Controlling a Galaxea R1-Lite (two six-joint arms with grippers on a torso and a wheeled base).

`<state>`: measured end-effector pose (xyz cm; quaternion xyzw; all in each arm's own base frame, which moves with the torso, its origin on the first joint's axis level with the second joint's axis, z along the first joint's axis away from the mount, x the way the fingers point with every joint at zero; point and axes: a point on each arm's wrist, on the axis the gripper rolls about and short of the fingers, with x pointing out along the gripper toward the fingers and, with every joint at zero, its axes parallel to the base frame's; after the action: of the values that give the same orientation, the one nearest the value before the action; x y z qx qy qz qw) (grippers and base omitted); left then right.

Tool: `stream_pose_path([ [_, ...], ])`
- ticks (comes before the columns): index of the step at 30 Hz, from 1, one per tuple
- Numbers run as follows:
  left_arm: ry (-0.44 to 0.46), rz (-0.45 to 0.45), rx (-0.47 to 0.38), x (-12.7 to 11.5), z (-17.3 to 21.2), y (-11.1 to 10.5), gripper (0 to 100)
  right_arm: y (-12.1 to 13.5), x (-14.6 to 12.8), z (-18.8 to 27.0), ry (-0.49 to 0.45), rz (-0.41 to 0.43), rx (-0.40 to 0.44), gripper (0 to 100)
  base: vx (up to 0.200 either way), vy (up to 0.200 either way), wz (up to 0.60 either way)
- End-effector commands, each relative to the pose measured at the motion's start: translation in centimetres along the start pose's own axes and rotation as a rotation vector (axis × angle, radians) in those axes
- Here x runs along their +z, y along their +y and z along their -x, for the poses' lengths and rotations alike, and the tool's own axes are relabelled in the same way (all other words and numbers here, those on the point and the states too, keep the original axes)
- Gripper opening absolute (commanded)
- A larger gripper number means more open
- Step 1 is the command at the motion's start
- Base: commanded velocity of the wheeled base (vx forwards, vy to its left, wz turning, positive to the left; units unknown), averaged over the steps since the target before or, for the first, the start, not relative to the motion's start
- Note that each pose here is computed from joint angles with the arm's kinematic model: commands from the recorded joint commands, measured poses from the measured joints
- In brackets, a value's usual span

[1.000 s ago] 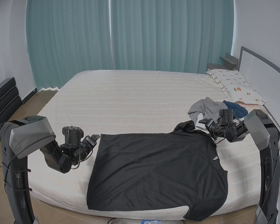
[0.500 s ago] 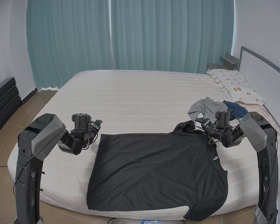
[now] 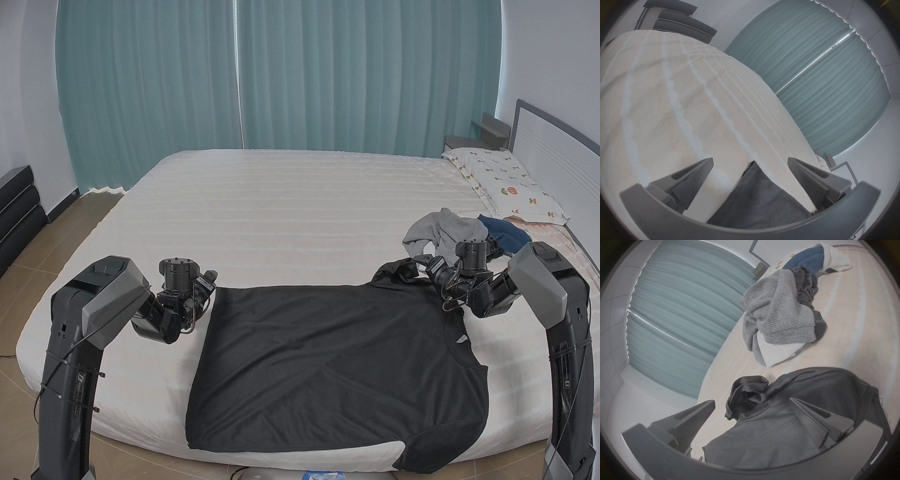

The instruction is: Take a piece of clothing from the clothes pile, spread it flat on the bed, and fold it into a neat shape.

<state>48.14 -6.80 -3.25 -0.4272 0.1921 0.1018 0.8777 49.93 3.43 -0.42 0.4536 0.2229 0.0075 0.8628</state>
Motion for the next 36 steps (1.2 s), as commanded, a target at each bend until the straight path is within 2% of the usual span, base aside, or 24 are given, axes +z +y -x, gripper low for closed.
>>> stream_pose_path([
  [1, -0.013, 0.002, 0.009, -0.1, 0.0, 0.2, 100, -1.2, -1.1, -1.9, 0.008, 0.002, -0.011, 100, 0.0, 0.0, 0.0],
  [3, -0.024, 0.006, -0.002, -0.1, 0.2, 0.2, 100, -1.5, -1.1, -2.7, -0.003, 0.001, -0.048, 100, 0.0, 0.0, 0.0],
  [9, -0.04, 0.01, -0.024, -0.1, 0.6, 0.4, 100, -1.9, -0.7, -3.6, -0.032, -0.002, -0.076, 100, 0.0, 0.0, 0.0],
  [10, -0.04, 0.01, -0.024, -0.1, 0.6, 0.5, 100, -1.8, -0.7, -3.7, -0.036, -0.003, -0.073, 0, 0.0, 0.0, 0.0],
  [20, -0.039, 0.011, -0.023, -0.1, 0.7, 0.5, 100, -2.1, -0.3, -4.2, -0.075, -0.003, -0.08, 0, 0.0, 0.0, 0.0],
  [29, -0.039, 0.011, -0.021, -0.2, 0.7, 0.5, 100, -2.5, 2.0, -3.9, -0.151, -0.018, -0.093, 0, 0.0, 0.0, 0.0],
  [36, -0.038, 0.011, -0.02, -0.2, 0.7, 0.5, 100, -3.5, 2.9, -3.7, -0.161, -0.029, -0.118, 0, 0.0, 0.0, 0.0],
])
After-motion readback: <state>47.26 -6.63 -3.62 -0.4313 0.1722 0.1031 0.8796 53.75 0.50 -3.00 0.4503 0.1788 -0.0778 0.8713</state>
